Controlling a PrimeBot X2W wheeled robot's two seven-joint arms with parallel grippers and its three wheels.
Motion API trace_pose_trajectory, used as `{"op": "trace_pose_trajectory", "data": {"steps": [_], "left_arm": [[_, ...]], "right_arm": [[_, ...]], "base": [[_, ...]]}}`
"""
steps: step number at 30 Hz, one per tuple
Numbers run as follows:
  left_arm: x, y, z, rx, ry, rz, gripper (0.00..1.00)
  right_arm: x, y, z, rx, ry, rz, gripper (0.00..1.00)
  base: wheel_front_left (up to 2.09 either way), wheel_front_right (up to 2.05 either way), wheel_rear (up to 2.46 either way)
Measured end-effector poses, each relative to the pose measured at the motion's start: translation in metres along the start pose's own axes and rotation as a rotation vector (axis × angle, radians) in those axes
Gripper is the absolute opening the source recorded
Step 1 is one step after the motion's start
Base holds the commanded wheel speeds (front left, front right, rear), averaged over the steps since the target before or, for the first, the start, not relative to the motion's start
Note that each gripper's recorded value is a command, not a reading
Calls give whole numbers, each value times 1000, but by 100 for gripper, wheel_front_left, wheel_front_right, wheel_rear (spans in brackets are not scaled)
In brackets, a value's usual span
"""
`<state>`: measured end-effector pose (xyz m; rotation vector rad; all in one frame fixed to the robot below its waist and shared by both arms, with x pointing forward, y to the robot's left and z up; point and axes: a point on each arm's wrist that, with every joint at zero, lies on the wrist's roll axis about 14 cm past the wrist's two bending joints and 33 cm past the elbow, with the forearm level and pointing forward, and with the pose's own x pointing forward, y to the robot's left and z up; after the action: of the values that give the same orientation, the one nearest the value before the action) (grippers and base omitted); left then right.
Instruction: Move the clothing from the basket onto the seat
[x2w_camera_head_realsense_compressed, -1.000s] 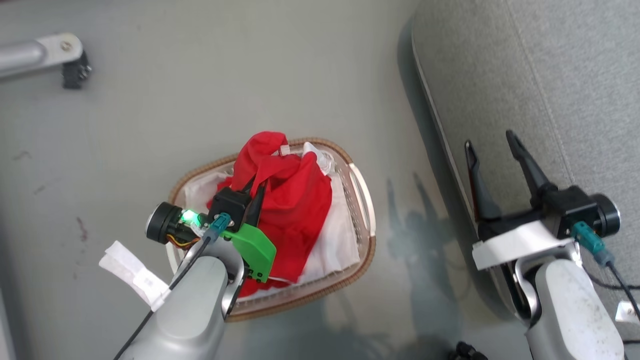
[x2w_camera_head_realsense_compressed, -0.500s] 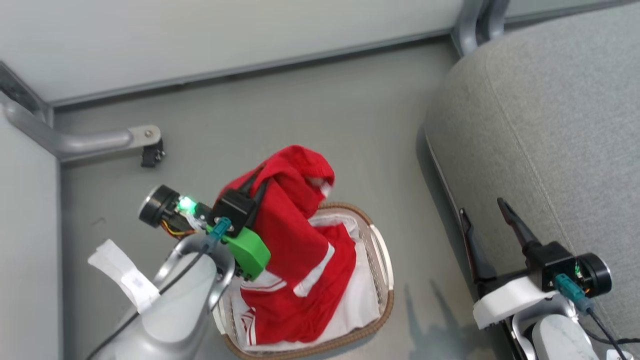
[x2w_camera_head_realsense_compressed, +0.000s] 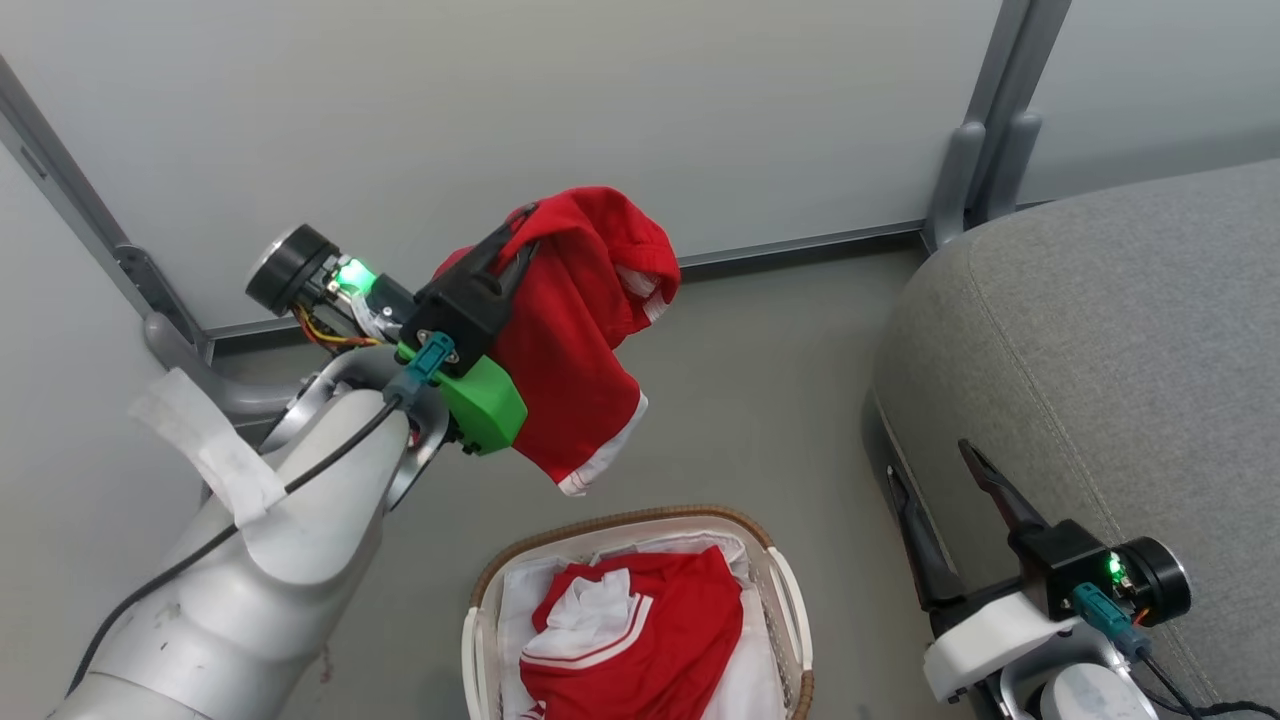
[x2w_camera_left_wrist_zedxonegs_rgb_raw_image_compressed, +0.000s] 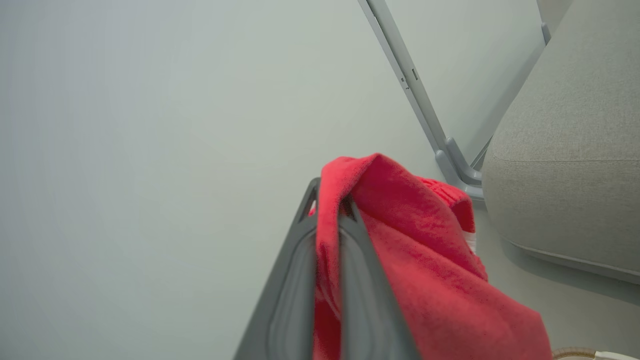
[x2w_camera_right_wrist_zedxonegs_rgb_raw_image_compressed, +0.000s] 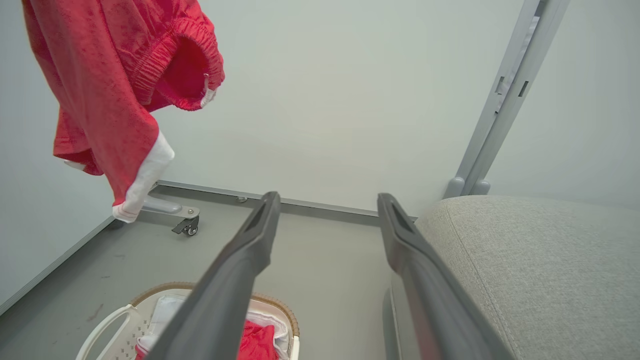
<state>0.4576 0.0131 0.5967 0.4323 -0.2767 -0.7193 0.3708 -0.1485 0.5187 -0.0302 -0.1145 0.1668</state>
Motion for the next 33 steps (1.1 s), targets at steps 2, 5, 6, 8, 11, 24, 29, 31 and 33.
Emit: {"op": "trace_pose_trajectory", "data": {"steps": [2, 5, 6, 8, 11, 24, 29, 31, 33], "left_arm": [[0, 9, 14, 32, -24, 8, 0], [3, 18, 32, 63, -55, 12, 0], [5, 19, 39, 71, -70, 10, 0], [8, 22, 50, 85, -94, 9, 0], [11, 22, 64, 105, -122, -2, 0], [18, 8, 99, 133, -208, -47, 0], [17, 0, 106, 140, -228, -68, 0], [17, -3, 109, 141, -235, -76, 0], [17, -6, 111, 140, -242, -85, 0]], "right_arm": [[3, 8, 7, -6, -22, 27, 100], [8, 21, 16, -9, -48, 67, 100], [10, 27, 19, -6, -57, 85, 100], [12, 38, 22, 3, -65, 118, 100], [14, 54, 24, 15, -71, 168, 100], [36, 110, 35, 66, -83, 348, 100], [44, 118, 33, 62, -70, 380, 100], [47, 119, 32, 63, -64, 385, 100], [50, 123, 36, 76, -73, 394, 100]], "base": [[0, 0, 0], [0, 0, 0], [0, 0, 0], [0, 0, 0], [0, 0, 0], [0, 0, 0], [0, 0, 0], [0, 0, 0], [0, 0, 0]]}}
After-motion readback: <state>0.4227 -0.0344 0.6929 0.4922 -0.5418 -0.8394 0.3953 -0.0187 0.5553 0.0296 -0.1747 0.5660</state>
